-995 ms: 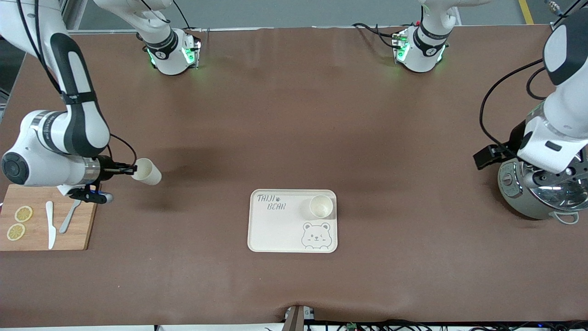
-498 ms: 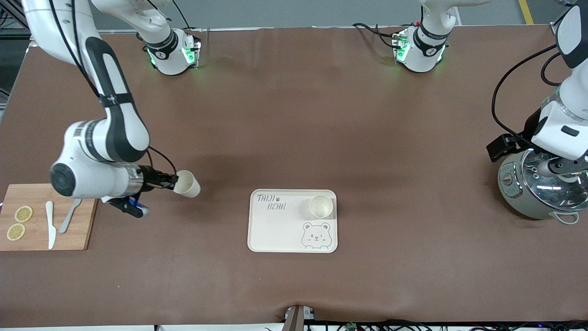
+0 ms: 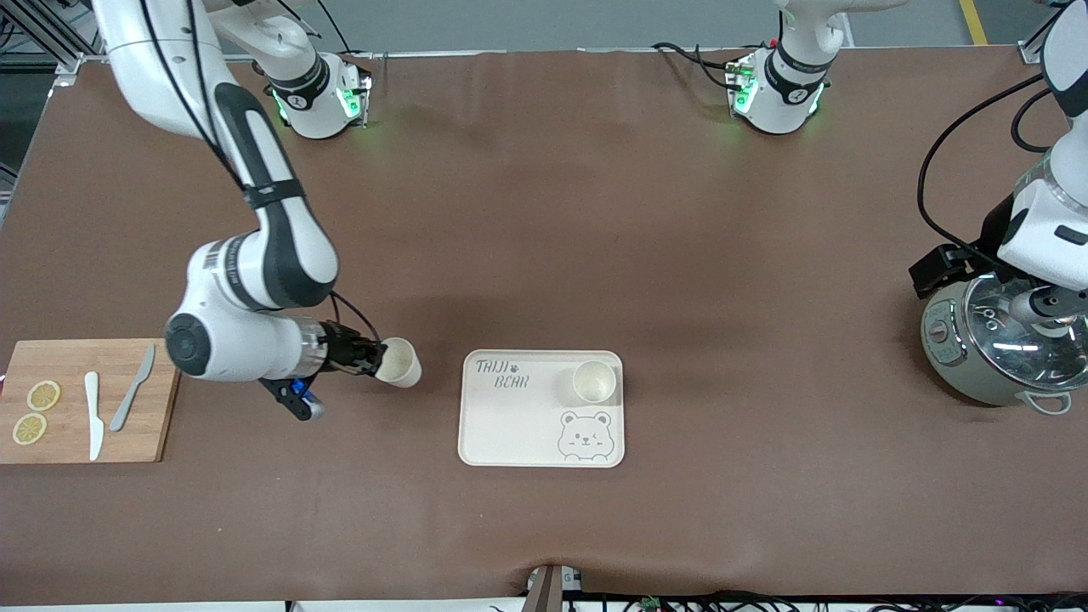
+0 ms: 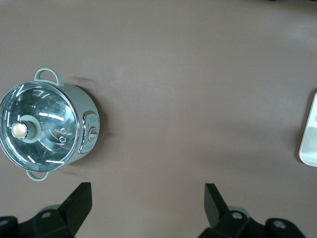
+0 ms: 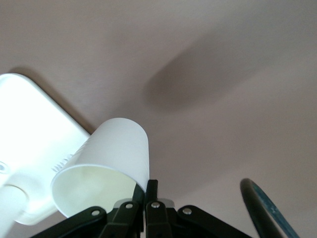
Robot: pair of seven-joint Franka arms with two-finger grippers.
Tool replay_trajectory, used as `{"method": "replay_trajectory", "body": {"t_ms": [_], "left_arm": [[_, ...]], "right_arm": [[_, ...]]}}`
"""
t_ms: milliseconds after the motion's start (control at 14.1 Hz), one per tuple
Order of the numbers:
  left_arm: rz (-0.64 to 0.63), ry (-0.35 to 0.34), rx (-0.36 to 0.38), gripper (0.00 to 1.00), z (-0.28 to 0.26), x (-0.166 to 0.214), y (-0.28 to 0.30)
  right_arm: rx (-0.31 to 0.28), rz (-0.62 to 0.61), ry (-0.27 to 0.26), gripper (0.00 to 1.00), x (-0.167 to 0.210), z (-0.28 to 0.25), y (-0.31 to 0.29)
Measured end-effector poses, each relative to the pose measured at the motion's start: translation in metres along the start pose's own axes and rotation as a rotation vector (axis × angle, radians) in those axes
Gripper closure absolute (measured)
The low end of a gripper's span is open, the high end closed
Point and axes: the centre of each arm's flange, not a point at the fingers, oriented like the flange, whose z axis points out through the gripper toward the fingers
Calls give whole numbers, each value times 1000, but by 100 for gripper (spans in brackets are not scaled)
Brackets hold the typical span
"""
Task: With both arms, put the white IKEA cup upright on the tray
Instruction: 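Carry the cup with the right gripper onto the white tray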
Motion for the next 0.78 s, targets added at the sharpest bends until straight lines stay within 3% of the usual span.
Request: {"method": "replay_trajectory", "body": {"t_ms": [355,569,782], "left_arm": [[10,17,-2,0,-12,-5,-2],[43,-7,-7,0,-16,-11,-5],[61,-34,-57,0,-22,-25,-24]], "right_arm": [[91,146,10,97,-20,42,-39],[90,201,9,97,-31,62,-56],[85,236,12,97,-40,79,-64]]}}
